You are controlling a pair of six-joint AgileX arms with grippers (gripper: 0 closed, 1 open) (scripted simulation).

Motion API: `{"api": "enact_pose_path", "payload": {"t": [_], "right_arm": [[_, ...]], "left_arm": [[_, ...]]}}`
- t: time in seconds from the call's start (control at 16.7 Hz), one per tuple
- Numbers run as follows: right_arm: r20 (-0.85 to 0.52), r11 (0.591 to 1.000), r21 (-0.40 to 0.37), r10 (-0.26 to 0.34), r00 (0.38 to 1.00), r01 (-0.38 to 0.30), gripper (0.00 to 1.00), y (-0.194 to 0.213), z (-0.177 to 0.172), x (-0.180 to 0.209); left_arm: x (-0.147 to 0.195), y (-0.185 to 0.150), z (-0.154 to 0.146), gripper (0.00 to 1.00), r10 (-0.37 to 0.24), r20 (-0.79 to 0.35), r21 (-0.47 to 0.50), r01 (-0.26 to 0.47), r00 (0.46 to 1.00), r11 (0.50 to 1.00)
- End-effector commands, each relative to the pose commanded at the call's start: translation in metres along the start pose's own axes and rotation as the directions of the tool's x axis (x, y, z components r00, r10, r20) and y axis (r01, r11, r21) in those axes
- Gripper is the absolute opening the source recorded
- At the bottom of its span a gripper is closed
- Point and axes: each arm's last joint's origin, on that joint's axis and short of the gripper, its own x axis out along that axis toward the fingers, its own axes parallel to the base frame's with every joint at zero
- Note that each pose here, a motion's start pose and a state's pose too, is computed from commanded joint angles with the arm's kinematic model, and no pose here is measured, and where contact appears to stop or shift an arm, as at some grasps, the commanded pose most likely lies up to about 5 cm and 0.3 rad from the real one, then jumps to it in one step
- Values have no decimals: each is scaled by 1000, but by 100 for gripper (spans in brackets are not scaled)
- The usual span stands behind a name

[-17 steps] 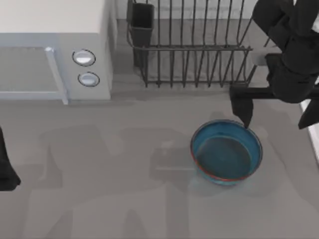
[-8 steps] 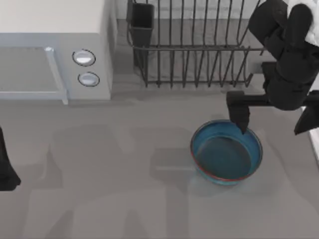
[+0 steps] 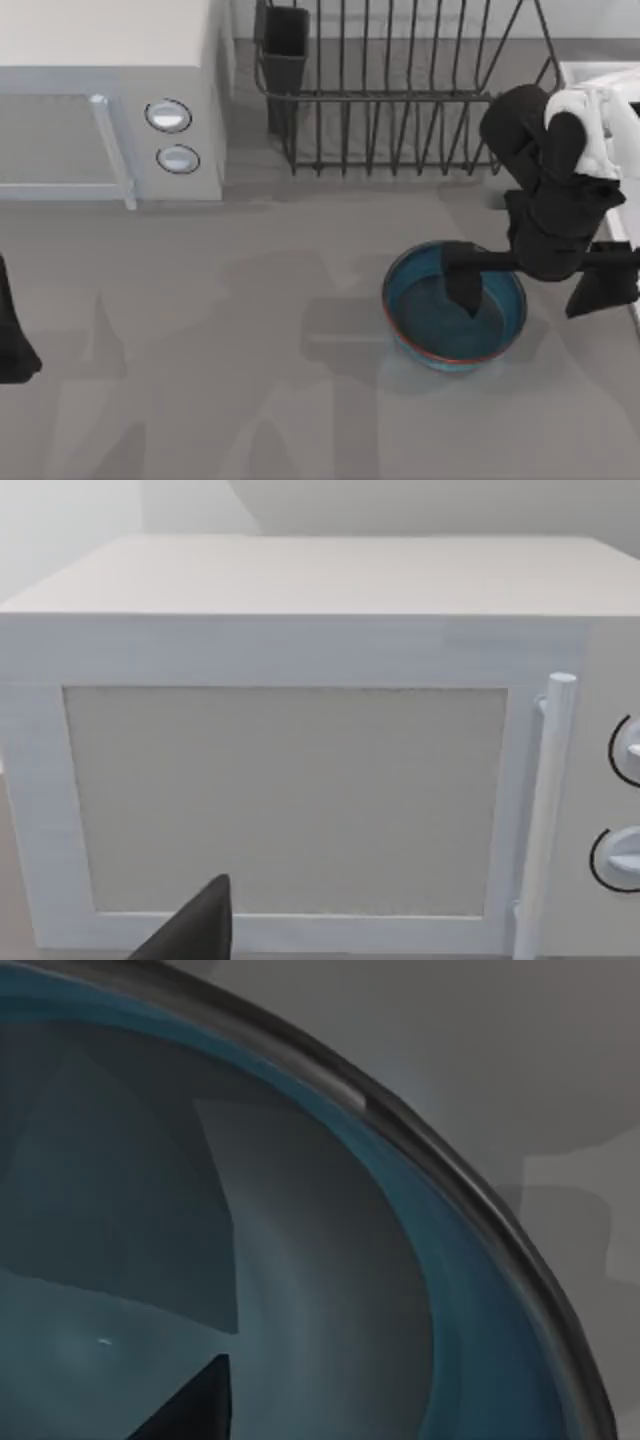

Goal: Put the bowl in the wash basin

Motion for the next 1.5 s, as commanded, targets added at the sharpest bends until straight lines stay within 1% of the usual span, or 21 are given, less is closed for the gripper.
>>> {"api": "enact_pose_path", "payload": {"t": [0.24,1.02,1.08,1.5], "right_arm": [[0,1000,0,0,1000,0,100,0,0,0],[0,1000,0,0,1000,0,2,0,0,0],[0,1000,0,0,1000,0,0,0,0,0],[0,1000,0,0,1000,0,0,0,0,0]], "left_arm": [[0,0,0,100,0,0,0,0,1000,1000],[0,0,0,100,0,0,0,0,1000,1000],[0,0,0,100,0,0,0,0,1000,1000],[0,0,0,100,0,0,0,0,1000,1000]]}}
